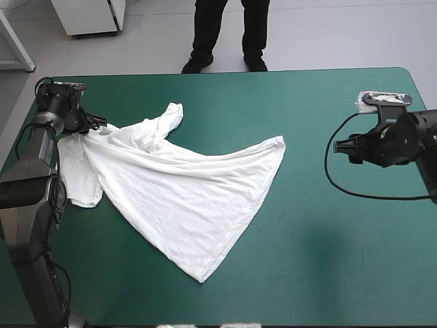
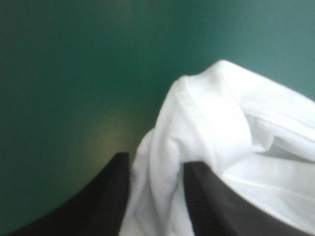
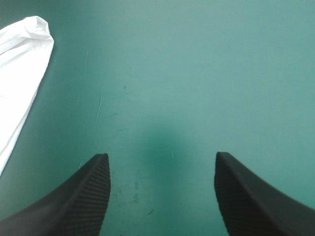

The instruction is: Fold the cloth

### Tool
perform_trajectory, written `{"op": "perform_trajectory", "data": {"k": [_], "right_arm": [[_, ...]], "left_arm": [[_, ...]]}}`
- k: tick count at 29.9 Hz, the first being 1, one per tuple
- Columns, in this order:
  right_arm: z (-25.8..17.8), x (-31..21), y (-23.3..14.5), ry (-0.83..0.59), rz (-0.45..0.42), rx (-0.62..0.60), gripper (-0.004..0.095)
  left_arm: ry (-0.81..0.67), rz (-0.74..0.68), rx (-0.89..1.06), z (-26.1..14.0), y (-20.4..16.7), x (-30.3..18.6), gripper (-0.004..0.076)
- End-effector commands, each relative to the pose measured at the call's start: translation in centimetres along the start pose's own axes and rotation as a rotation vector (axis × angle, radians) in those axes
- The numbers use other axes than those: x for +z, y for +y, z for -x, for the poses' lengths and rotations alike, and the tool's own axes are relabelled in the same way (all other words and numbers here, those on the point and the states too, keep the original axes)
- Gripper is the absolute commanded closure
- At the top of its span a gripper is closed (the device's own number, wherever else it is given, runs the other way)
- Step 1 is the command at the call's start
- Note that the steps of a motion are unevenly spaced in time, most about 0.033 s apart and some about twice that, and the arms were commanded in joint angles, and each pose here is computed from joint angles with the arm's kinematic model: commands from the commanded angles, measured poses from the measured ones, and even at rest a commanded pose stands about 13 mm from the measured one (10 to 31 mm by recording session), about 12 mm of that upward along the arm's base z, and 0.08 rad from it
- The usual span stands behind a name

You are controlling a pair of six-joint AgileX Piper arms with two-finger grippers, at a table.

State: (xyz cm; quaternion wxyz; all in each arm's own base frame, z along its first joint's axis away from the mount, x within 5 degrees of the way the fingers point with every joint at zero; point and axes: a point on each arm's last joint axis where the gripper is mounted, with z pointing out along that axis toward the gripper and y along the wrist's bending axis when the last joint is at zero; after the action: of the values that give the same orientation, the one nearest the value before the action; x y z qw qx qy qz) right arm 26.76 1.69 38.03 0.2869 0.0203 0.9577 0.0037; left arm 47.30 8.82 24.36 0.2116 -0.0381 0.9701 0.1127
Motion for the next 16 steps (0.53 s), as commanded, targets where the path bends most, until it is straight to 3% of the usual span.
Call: {"op": "perform_trajectory", "data": {"k": [1, 3, 11, 16], "right_arm": [[0.6, -1.6, -0.2, -0.084, 0.01, 0.01, 0.0332], [0.6, -1.6, -0.1, -0.083, 0.014, 0.01, 0.0332], [0.5, -1.6, -0.1, -0.079, 0.013, 0.001, 0.0332], [0.5, -1.6, -0.2, -0.075, 0.011, -0.001, 0.0332]], "left_arm": [[-0.054, 0.014, -0.028, 0.9, 1.0, -4.6, 0.0227], [-0.04, 0.018, -0.034, 0.8, 1.3, -5.6, 0.0195], [-0.126, -0.101, -0.074, 0.1, 0.8, -13.8, 0.0197], [-0.13, -0.164, 0.0, -1.5, -1.8, -19.1, 0.0202]]}}
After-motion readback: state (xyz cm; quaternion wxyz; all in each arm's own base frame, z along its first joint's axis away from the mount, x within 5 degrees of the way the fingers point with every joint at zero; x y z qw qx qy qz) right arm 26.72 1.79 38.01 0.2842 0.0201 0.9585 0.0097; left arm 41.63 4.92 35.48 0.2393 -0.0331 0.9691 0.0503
